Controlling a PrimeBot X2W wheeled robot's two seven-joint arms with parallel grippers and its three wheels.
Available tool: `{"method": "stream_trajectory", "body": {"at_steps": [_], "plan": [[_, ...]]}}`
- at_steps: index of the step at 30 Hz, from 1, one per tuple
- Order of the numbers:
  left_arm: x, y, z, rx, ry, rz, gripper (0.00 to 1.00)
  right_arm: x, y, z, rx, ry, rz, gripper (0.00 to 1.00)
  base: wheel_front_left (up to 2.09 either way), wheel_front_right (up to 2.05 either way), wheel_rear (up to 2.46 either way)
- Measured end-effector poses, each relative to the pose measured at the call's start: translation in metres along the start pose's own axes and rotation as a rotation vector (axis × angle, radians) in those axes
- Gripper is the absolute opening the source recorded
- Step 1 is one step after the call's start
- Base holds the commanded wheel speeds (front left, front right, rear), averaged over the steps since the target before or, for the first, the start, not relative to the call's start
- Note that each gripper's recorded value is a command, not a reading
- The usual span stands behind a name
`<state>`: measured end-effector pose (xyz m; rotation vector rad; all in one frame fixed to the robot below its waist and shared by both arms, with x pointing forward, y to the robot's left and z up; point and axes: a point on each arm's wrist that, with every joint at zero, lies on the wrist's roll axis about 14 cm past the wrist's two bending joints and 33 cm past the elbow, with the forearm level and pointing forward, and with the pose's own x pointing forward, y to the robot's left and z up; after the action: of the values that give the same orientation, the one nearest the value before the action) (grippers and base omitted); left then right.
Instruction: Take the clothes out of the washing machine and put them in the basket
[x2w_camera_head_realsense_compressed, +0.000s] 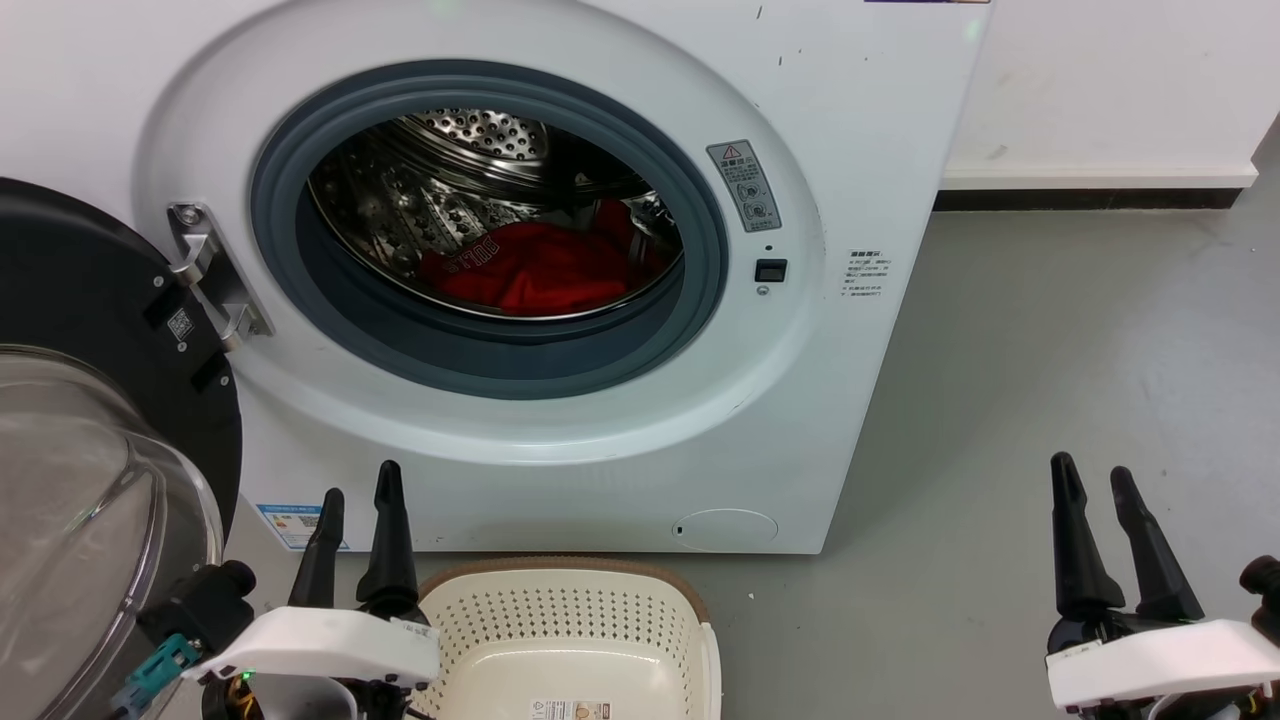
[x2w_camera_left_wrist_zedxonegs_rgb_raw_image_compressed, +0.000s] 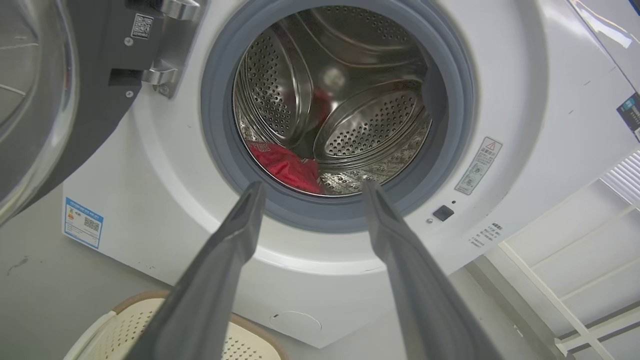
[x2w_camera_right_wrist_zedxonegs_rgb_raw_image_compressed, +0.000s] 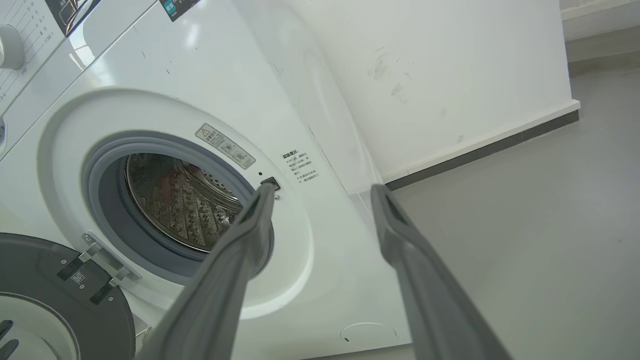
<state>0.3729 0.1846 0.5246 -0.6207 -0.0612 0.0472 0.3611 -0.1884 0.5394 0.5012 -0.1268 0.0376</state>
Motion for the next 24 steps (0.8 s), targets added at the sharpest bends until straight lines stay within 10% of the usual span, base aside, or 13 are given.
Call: {"method": "stream_trajectory", "body": {"at_steps": [24], "plan": [[-0.011, -0.003, 0.000, 0.258, -0.038, -0.023, 1.00, -0.009, 0.018, 0.006, -0.273, -0.037, 0.073, 1.00, 0.00, 0.00, 0.00]]}}
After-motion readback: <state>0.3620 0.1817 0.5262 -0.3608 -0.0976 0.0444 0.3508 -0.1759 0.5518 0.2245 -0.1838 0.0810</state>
